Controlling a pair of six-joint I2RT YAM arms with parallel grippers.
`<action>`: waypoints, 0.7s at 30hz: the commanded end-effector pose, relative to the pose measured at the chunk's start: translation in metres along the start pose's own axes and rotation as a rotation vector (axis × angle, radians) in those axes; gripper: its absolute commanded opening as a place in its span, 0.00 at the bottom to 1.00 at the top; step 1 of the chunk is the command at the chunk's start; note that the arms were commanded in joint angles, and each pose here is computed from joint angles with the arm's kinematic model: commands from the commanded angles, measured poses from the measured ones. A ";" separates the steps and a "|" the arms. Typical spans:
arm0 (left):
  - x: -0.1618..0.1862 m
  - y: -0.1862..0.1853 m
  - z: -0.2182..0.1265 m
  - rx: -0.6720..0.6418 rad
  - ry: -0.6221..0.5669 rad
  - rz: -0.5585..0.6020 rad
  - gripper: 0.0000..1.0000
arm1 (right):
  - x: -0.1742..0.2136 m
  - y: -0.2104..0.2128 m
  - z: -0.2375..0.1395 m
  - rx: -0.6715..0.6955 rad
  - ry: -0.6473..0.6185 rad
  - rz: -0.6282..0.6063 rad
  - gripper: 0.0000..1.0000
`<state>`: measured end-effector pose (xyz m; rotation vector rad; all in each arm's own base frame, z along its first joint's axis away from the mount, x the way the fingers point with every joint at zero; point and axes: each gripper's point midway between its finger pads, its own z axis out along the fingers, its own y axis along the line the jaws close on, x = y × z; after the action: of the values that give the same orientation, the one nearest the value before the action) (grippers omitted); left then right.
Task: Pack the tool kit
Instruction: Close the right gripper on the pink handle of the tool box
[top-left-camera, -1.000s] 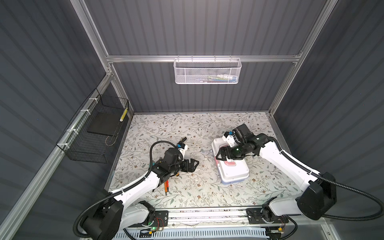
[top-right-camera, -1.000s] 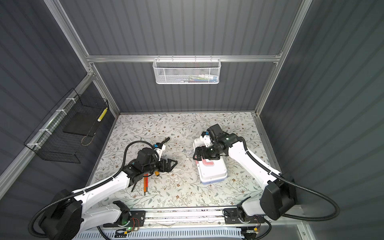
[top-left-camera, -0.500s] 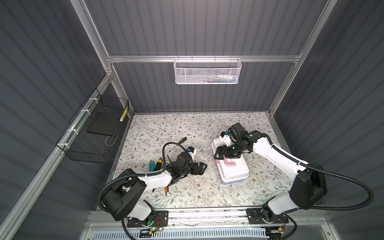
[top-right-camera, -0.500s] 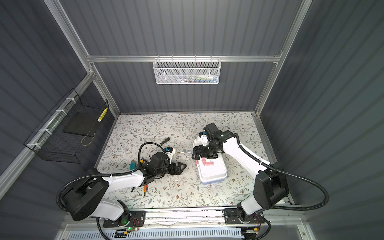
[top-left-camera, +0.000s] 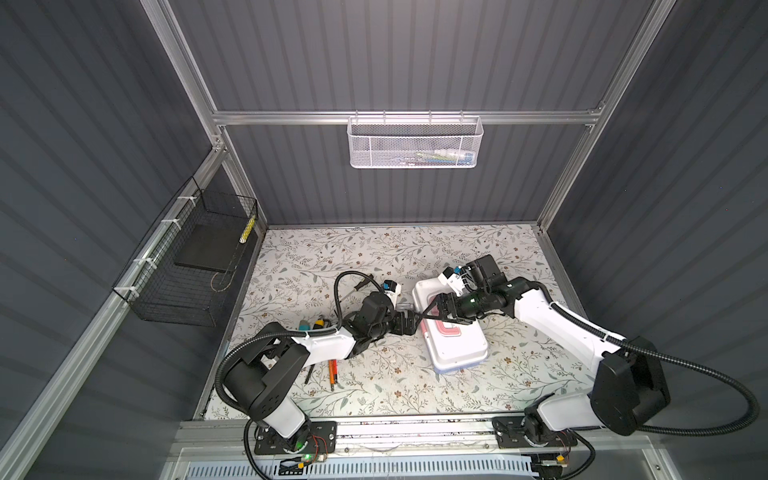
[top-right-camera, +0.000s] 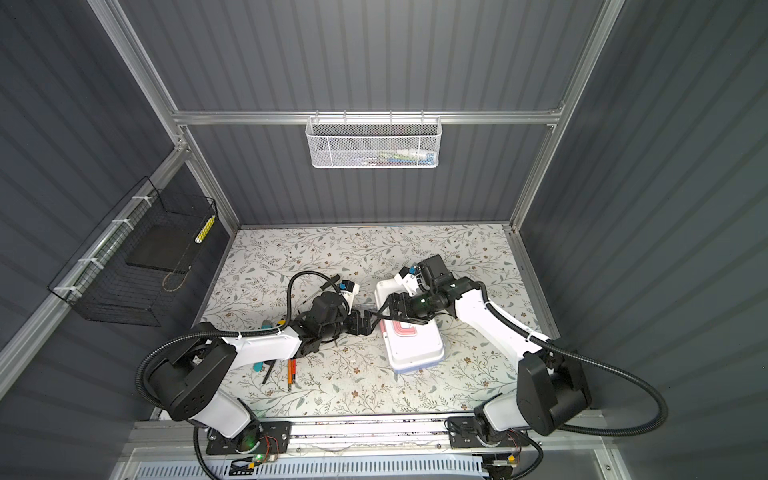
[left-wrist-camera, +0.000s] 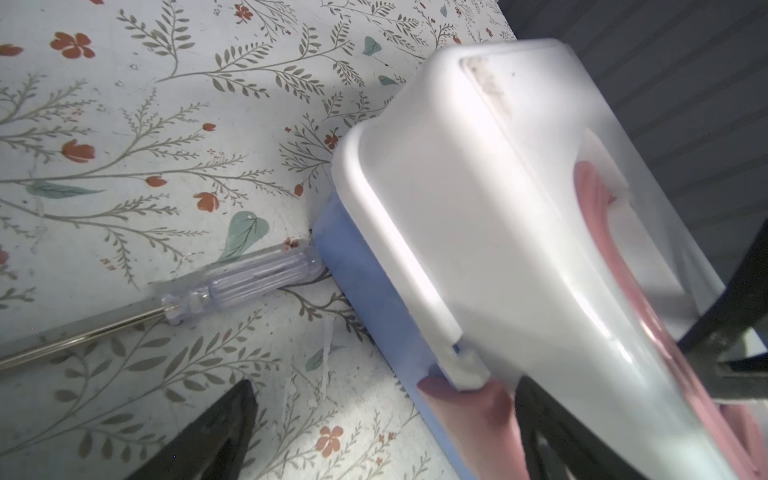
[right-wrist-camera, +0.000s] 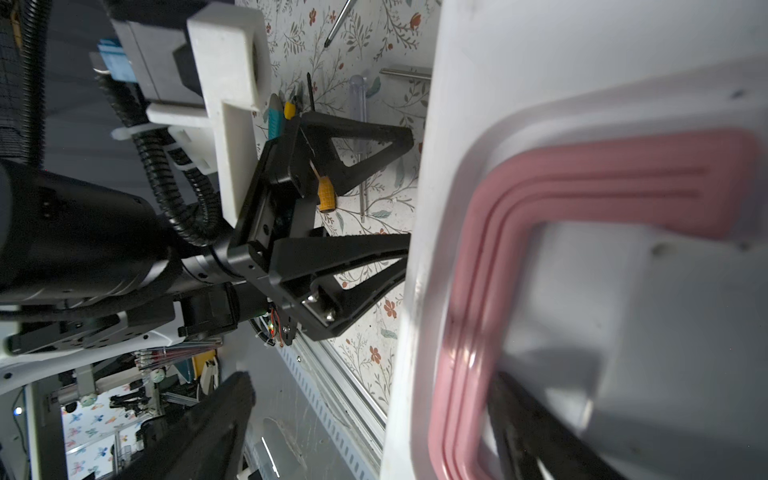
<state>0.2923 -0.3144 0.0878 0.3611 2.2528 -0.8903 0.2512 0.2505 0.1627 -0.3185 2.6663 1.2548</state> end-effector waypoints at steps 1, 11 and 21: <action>-0.005 -0.010 0.001 0.034 -0.009 0.019 0.98 | 0.005 0.027 -0.002 -0.175 0.016 0.014 0.90; -0.003 0.009 -0.009 -0.085 0.014 0.026 0.99 | -0.007 0.013 -0.044 -0.011 -0.087 -0.018 0.88; 0.000 0.042 -0.046 -0.310 0.019 0.006 0.99 | -0.014 -0.030 -0.079 0.634 -0.163 -0.096 0.80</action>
<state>0.2914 -0.2743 0.0878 0.2895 2.3447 -0.6380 0.2709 0.1980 0.2021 -0.2394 2.6512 0.6426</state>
